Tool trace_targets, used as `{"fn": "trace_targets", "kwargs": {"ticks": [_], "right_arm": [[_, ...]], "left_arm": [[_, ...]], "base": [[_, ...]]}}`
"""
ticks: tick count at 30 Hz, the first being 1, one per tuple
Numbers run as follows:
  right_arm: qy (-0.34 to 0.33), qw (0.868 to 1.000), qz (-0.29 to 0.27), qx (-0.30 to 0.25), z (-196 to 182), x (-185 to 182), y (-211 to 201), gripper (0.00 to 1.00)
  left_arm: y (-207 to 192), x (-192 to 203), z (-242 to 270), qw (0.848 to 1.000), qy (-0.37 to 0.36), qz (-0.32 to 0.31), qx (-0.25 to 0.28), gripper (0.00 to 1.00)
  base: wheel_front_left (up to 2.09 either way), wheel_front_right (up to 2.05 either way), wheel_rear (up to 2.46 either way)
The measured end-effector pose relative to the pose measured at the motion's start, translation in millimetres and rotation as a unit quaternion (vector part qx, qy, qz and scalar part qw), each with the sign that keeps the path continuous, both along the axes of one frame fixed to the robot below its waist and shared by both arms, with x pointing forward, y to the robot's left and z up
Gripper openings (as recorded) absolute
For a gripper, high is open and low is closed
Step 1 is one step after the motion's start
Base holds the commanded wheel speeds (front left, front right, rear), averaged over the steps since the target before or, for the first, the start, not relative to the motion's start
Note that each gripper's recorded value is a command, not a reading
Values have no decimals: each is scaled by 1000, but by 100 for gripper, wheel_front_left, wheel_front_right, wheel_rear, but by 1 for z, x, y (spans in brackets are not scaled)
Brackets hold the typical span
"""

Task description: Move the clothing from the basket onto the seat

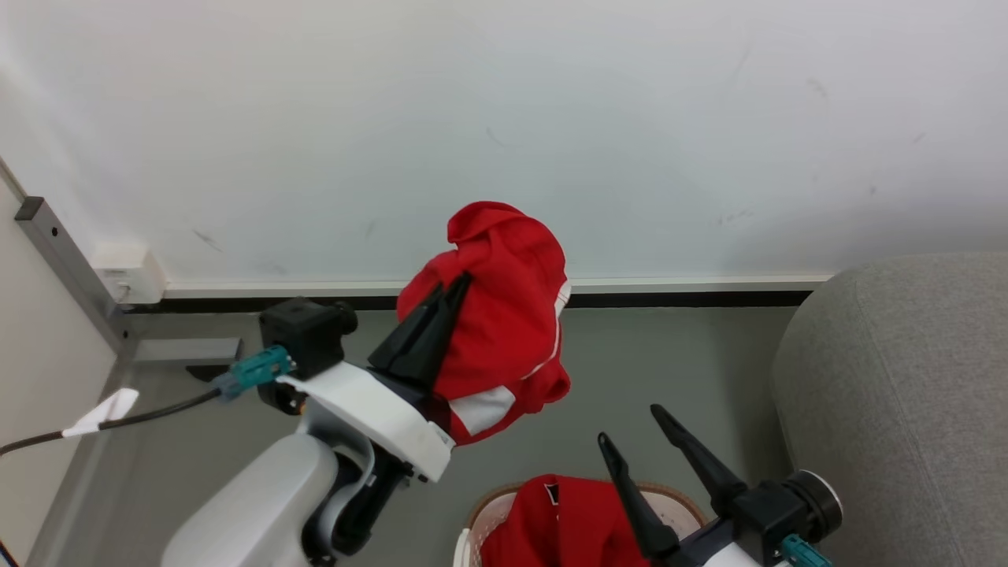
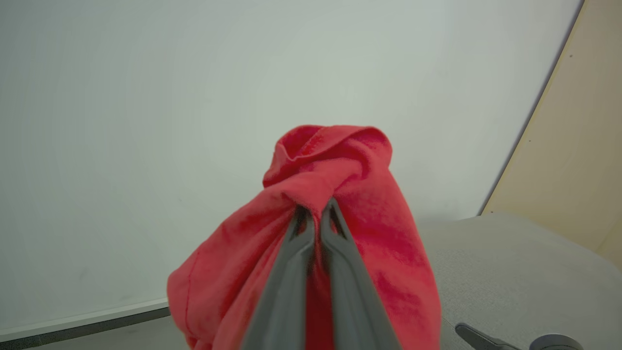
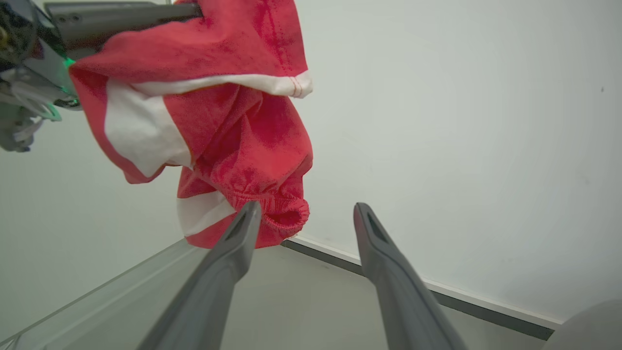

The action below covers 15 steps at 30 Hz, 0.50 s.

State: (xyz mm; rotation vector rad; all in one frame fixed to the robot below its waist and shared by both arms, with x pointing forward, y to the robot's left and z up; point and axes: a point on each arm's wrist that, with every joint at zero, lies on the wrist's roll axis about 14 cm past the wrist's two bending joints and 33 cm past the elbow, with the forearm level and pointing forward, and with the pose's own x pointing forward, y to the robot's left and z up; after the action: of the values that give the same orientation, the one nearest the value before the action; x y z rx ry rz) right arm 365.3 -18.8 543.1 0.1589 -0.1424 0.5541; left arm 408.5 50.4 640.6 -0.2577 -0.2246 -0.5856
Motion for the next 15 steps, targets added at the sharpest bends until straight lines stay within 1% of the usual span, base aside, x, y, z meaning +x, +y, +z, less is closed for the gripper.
{"fn": "trace_targets", "kwargs": {"ticks": [8,10,13,15], "right_arm": [[15,997,65,-37,-14,0,39,100],[19,997,68,-39,-16,2,41,100],[52,994,79,-49,-35,1,47,100],[56,993,88,-55,-37,3,52,100]], "left_arm": [[-15,-13,-13,1000,18,-24,2,0],[-16,-15,-13,999,18,-27,2,0],[-24,-22,-13,999,22,-38,-1,0],[-27,-27,-12,999,24,-43,-4,0]], "base": [[0,0,0],[0,0,0],[0,0,0],[0,0,0]]}}
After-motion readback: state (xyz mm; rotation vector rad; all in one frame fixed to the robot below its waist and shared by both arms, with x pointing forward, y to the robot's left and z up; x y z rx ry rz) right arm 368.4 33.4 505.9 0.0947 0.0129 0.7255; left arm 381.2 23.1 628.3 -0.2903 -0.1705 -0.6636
